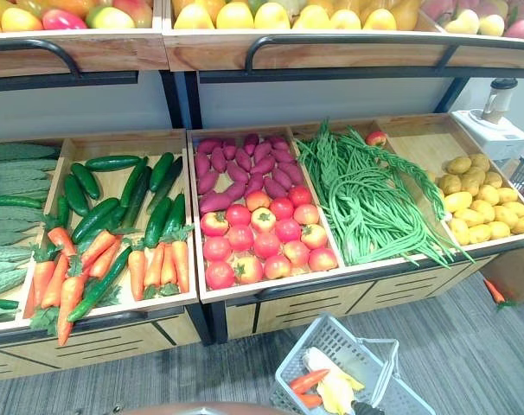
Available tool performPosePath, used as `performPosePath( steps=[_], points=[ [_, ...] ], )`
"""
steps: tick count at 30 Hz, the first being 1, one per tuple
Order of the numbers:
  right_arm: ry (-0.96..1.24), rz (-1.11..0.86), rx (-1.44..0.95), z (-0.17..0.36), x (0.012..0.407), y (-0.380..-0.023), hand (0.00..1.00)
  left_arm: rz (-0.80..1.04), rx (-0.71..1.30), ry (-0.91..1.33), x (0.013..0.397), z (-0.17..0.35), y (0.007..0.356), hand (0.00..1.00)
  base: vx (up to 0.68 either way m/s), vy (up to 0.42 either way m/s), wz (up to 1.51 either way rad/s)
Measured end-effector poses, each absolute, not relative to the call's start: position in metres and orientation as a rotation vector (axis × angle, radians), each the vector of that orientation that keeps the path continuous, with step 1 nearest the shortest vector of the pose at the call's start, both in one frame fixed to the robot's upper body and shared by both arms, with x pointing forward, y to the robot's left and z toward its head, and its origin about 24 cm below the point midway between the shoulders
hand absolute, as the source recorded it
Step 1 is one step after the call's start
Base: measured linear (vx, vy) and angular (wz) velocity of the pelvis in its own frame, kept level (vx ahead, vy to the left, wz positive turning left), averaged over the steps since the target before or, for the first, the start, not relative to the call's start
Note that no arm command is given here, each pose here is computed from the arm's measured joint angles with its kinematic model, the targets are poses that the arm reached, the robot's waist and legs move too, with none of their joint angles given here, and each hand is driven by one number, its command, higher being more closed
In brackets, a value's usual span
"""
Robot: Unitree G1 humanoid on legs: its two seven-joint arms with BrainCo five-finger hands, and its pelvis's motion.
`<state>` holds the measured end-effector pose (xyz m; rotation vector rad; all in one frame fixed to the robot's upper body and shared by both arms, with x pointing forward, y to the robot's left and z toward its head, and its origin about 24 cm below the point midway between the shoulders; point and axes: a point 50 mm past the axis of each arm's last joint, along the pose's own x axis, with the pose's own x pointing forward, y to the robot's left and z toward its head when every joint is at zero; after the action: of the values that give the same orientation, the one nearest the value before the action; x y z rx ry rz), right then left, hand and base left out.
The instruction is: Pick vegetable in the basket
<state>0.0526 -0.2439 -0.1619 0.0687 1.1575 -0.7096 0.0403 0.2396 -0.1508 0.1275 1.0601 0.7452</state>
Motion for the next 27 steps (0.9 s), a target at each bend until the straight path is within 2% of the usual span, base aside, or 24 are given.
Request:
performPosePath(
  steps=[13, 15, 18, 20, 23, 27],
  points=[
    [1.122, -0.722, 0.037, -0.157, 0.056, -0.256, 1.0, 0.586, 0.054, 1.075, 0.049, -0.157, 0.223, 0.0, -0.02, 0.01, -0.37],
    [1.09, -0.715, 0.039, -0.156, 0.064, -0.253, 1.0, 0.583, 0.063, 1.057, 0.056, -0.155, 0.227, 0.0, -0.14, 0.197, -1.27],
    [1.003, -0.643, 0.045, -0.151, 0.098, -0.239, 1.0, 0.575, 0.094, 1.012, 0.072, -0.15, 0.24, 0.0, -0.17, 0.16, -1.48],
    [0.955, -0.637, 0.03, -0.145, 0.118, -0.242, 1.0, 0.575, 0.099, 0.986, 0.083, -0.147, 0.246, 0.0, -0.15, 0.186, -1.56],
    [0.965, -0.567, -0.018, -0.146, 0.126, -0.237, 1.0, 0.564, 0.11, 1.006, 0.074, -0.149, 0.245, 0.0, -0.08, 0.102, -1.55],
    [0.991, -0.547, -0.025, -0.149, 0.122, -0.233, 1.0, 0.543, 0.1, 0.981, 0.087, -0.147, 0.241, 0.0, -0.01, -0.104, -1.12]
  ],
)
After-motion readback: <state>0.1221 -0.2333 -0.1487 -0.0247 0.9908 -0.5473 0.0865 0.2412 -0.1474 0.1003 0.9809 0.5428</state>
